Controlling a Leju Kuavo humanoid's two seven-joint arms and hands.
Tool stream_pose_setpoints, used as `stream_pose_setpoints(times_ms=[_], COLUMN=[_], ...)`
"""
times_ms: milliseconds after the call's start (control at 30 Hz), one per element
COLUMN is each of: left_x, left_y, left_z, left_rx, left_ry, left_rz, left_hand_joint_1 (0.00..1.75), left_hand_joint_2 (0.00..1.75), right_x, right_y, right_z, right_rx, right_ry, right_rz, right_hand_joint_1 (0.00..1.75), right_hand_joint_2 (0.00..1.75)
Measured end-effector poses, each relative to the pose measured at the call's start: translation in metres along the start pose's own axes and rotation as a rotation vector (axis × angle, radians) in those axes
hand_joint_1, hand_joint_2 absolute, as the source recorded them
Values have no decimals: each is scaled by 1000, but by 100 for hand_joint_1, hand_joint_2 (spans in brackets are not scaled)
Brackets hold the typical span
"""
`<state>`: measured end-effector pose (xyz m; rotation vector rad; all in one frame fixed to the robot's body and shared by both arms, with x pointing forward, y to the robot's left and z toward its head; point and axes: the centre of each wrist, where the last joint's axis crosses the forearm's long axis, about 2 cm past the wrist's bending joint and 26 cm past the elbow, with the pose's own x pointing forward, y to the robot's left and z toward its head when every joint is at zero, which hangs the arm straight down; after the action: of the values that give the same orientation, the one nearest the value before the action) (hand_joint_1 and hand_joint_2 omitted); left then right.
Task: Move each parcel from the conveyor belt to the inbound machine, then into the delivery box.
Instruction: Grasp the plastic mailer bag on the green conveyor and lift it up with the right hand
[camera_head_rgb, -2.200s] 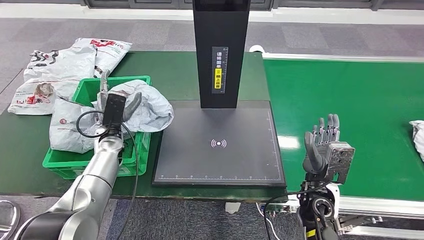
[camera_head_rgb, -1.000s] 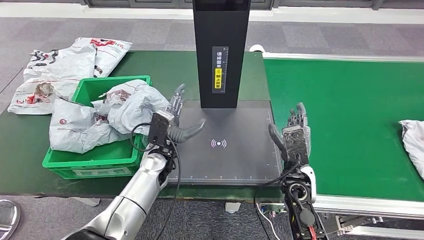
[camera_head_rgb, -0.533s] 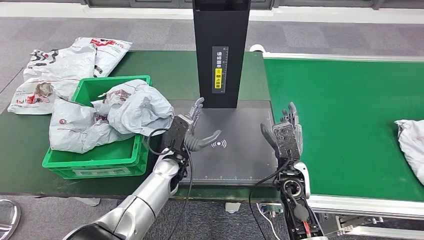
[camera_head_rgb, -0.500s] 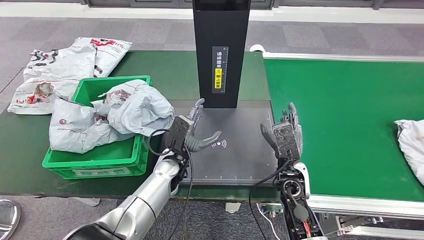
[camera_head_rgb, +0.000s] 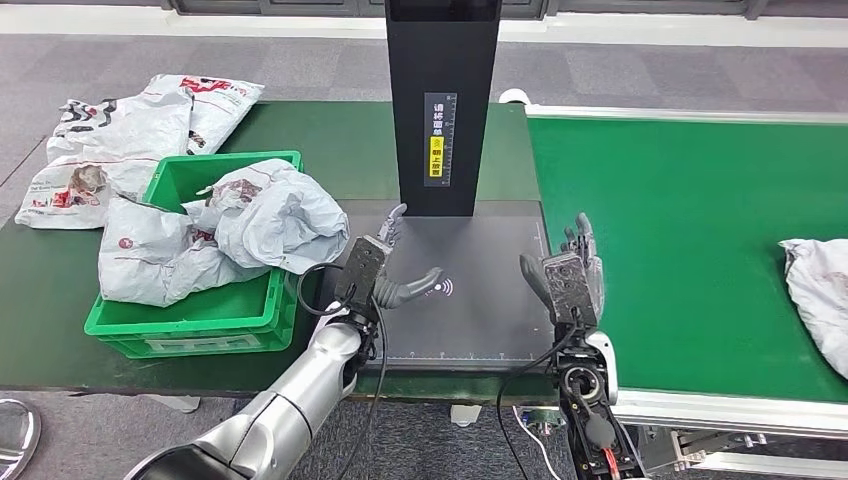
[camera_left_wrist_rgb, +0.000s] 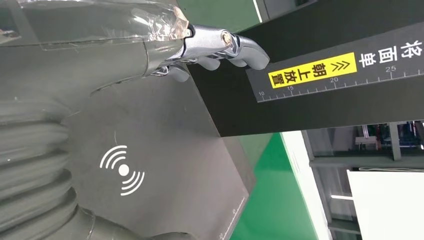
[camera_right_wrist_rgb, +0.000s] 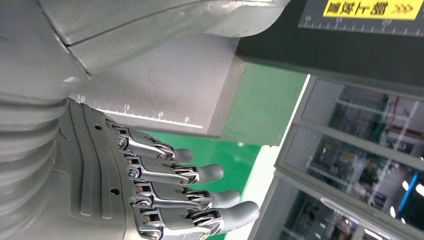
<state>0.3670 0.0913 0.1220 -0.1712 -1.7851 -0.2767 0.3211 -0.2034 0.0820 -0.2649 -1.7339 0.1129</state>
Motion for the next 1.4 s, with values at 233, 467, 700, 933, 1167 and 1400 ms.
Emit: stream_pose_setpoints(times_ms=[233, 467, 700, 933, 1167, 1400], left_x=[-1, -2, -3, -5, -9, -12], left_y=[1, 3, 5, 6, 7, 7], left_z=[1, 0, 0, 3, 7, 12], left_rx=[3, 17, 28, 35, 39, 46], left_ry=[7, 4, -8, -6, -3, -4], left_rz=[-9, -22, -32, -44, -45, -39], left_hand_joint_1=[0, 0, 0, 0, 0, 0], left_hand_joint_2=[175, 175, 175, 175, 175, 175], right_x=[-3, -7, -16, -34, -54, -69], right_y=[-1, -10, -40, -88, -137, -166], right_z=[2, 2, 1, 2, 12, 27], right_rx=[-10, -113, -292, -333, -423, -487], right_ry=[5, -25, -67, -75, 95, 318], right_rz=[16, 142, 446, 756, 933, 1047], right_hand_joint_1=[0, 0, 0, 0, 0, 0], right_hand_joint_2=[175, 175, 175, 175, 175, 175])
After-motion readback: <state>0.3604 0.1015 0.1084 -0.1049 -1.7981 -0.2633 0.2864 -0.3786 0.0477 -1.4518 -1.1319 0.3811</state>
